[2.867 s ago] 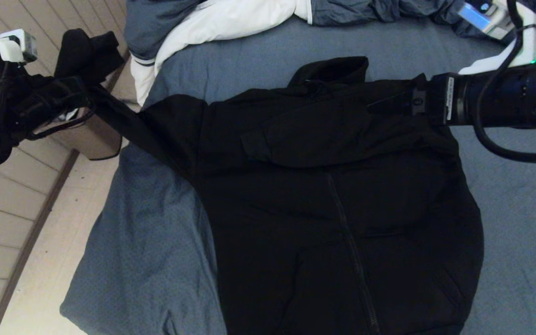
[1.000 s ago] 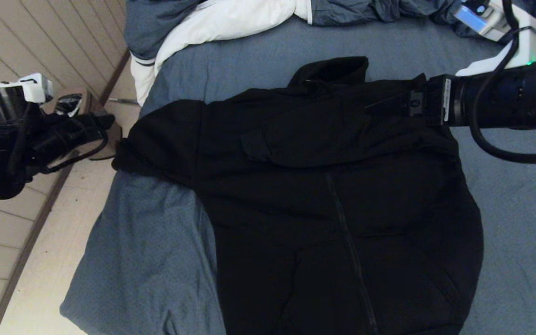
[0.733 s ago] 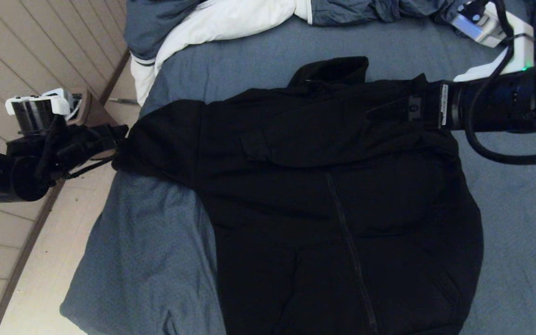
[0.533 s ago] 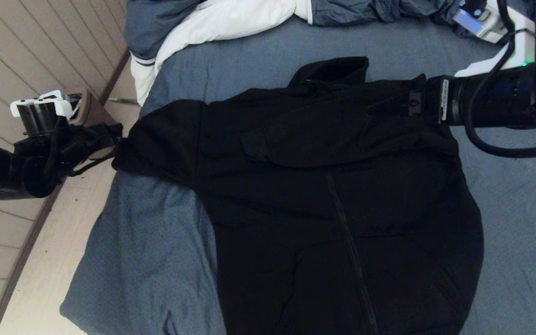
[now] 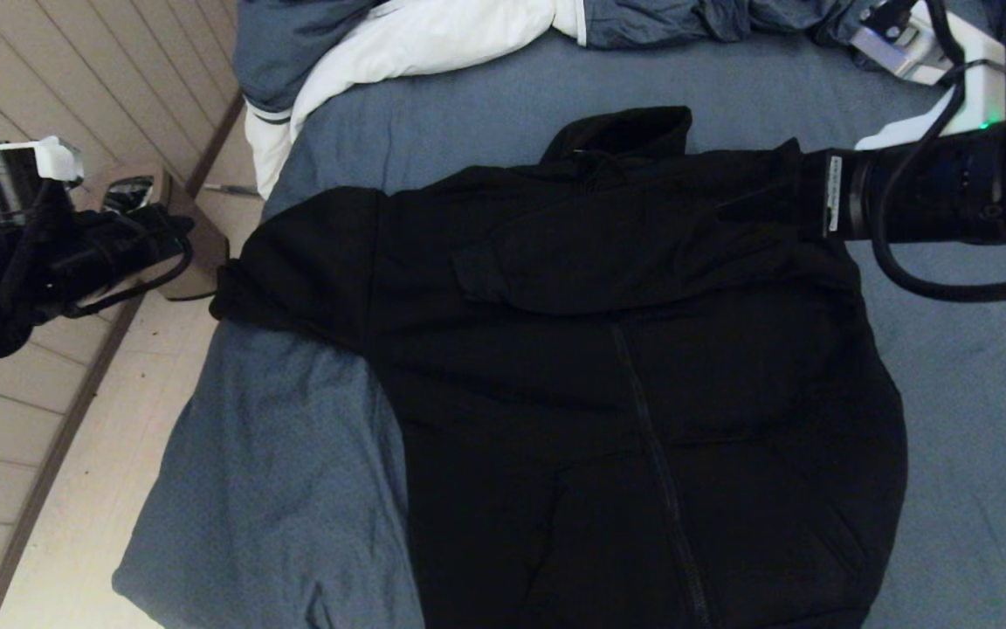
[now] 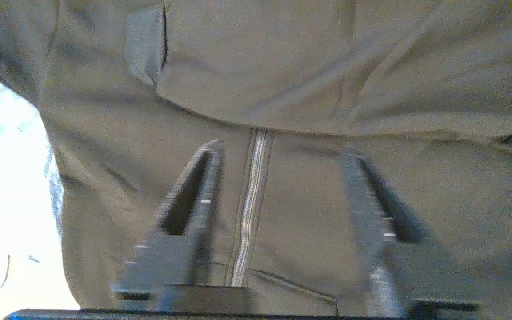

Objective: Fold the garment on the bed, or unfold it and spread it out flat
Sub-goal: Unfold the black sweatshirt

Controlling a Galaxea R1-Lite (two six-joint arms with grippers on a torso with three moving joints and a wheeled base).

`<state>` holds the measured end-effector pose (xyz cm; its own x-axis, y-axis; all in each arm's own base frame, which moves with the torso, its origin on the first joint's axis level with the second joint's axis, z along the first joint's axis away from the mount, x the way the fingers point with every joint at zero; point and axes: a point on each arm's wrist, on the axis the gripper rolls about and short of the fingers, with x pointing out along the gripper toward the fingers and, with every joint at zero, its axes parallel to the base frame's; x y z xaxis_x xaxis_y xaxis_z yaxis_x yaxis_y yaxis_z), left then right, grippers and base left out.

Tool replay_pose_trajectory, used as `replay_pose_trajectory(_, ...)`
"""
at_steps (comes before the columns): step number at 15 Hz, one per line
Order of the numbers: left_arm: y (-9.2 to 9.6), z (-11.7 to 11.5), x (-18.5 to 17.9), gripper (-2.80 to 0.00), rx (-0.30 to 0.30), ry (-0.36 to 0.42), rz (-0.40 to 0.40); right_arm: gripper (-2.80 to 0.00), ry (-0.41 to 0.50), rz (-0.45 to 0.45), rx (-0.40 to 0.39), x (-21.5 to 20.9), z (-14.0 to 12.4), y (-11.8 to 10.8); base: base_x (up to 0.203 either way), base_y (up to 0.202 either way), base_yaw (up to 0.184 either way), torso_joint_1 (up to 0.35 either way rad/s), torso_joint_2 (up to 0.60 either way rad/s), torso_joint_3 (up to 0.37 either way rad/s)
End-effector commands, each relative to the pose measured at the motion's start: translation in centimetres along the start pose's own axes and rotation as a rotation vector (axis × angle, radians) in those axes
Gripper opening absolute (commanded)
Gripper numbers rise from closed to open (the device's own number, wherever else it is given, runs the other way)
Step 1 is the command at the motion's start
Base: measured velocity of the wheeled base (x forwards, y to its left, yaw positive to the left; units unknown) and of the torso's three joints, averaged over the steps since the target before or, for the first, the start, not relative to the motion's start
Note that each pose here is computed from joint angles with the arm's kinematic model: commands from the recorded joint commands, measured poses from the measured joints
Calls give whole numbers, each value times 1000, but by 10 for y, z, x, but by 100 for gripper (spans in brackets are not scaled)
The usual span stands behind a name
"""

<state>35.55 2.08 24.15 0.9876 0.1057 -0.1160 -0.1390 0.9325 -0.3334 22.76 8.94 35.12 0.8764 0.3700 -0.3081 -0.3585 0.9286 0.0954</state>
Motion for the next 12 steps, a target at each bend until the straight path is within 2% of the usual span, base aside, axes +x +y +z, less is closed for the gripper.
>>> replay_pose_trajectory(1, -19, 25, -62, -280, -57, 92, -193, -280, 27, -1, 0, 9, -4, 0, 0, 0, 0, 0, 0, 0)
replay_pose_trajectory(3, -36, 13, -90, -280, -127, 267, -319, -280, 59, -2, -1, 20, -7, 0, 0, 0, 0, 0, 0, 0)
replay_pose_trajectory(5, -42, -8, -98, -280, -139, 362, -348, -280, 131, 26, -21, 42, -14, 12, 0, 0, 0, 0, 0, 0)
replay_pose_trajectory(7, -39, -19, -100, -280, -141, 399, -338, -280, 177, 34, -58, 69, -18, 29, 0, 0, 0, 0, 0, 0)
replay_pose_trajectory(10, -37, -26, -100, -280, -140, 405, -335, -280, 197, 83, -118, 110, -15, 62, 0, 0, 0, 0, 0, 0)
replay_pose_trajectory(11, -36, -27, -99, -280, -139, 391, -340, -155, 222, 102, -138, 127, -19, 75, 0, 0, 0, 0, 0, 0)
replay_pose_trajectory(12, -36, -28, -99, -280, -135, 379, -346, 0, 249, 113, -163, 142, -28, 87, 0, 0, 0, 0, 0, 0)
